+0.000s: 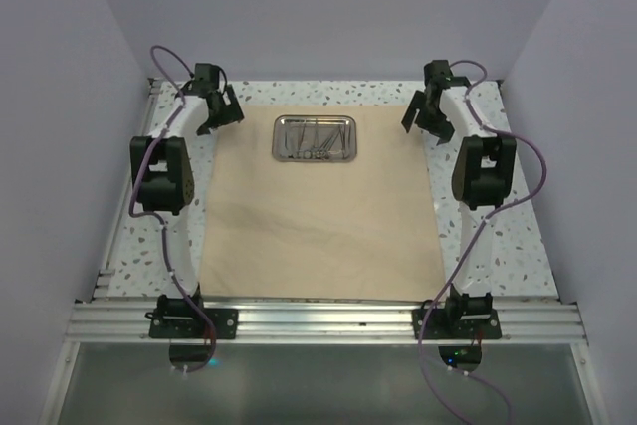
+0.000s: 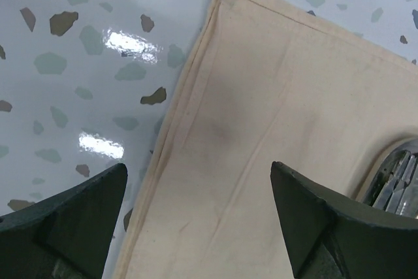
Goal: Open and lay out the surgical kit
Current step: Move the surgical kit at the center of the board.
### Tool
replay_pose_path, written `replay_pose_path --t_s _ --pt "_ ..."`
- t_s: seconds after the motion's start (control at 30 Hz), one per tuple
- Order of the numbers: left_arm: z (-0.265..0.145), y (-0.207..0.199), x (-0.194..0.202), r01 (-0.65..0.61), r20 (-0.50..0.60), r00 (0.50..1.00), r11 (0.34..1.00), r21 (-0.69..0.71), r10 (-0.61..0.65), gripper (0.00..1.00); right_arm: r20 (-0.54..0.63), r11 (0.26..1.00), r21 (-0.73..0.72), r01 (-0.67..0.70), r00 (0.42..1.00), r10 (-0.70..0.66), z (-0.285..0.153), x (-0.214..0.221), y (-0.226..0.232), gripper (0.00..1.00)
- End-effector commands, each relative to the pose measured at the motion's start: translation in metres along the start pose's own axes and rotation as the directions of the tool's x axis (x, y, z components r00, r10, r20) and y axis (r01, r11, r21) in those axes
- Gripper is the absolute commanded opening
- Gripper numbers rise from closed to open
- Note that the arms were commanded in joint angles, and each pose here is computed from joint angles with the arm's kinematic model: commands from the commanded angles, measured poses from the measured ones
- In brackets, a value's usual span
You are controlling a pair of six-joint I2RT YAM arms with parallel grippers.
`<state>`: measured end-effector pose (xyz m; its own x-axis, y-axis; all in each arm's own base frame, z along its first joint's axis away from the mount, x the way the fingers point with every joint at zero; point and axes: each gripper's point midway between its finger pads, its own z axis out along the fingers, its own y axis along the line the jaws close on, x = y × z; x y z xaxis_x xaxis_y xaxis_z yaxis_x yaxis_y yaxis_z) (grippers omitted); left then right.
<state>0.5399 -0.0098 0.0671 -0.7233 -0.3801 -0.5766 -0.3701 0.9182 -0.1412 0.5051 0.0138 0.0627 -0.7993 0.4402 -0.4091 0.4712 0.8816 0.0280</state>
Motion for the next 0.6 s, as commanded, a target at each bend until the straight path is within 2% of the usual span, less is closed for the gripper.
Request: replay_pose_path --t_s 0.0,0.17,0.3,0.37,0.4,0.43,0.47,0.5,0.53,0.57 --pt "0.006 0.005 -0.015 -0.022 0.005 1.000 0.999 -0.025 0.023 0.95 0.003 1.000 -0.014 0.007 1.000 -0.007 0.004 -0.009 0.010 0.95" --pt "0.038 0.003 0.001 -0.027 -0.072 0.997 1.000 0.007 0.027 0.93 -0.003 1.000 0.030 0.009 1.000 -0.009 0.027 -0.013 0.010 0.95" --pt "0.048 -0.001 0.007 -0.015 -0.087 0.996 0.999 0.031 0.018 0.81 -0.022 0.999 0.037 0.012 1.000 -0.011 0.039 -0.011 0.013 0.92" --pt "0.057 -0.005 0.016 -0.010 -0.114 0.993 0.999 0.052 0.016 0.74 -0.035 0.999 0.040 0.011 0.999 -0.009 0.048 -0.008 0.014 0.86" --pt "0.059 -0.006 0.019 -0.003 -0.125 0.992 0.998 0.061 0.011 0.62 -0.047 0.999 0.033 0.010 0.999 -0.009 0.051 -0.006 0.015 0.81" --pt "0.064 -0.007 0.024 -0.001 -0.135 0.991 0.998 0.062 0.010 0.55 -0.047 1.000 0.025 0.009 0.999 -0.008 0.052 -0.006 0.018 0.68" --pt "0.065 -0.012 0.025 0.007 -0.144 0.990 0.996 0.091 0.006 0.48 -0.047 1.000 0.014 0.007 0.999 -0.007 0.053 -0.007 0.020 0.48" --pt "0.066 -0.014 0.024 0.016 -0.141 0.990 0.995 0.098 -0.002 0.31 -0.057 1.000 0.001 0.007 0.998 -0.007 0.059 -0.004 0.024 0.35" --pt "0.071 -0.014 0.027 0.018 -0.149 0.989 0.995 0.101 -0.003 0.21 -0.043 1.000 -0.012 0.002 0.999 -0.002 0.058 -0.009 0.028 0.26" --pt "0.072 -0.016 0.025 0.020 -0.147 0.989 0.994 0.106 -0.004 0.13 -0.045 1.000 -0.018 -0.002 0.999 0.001 0.060 -0.010 0.030 0.12"
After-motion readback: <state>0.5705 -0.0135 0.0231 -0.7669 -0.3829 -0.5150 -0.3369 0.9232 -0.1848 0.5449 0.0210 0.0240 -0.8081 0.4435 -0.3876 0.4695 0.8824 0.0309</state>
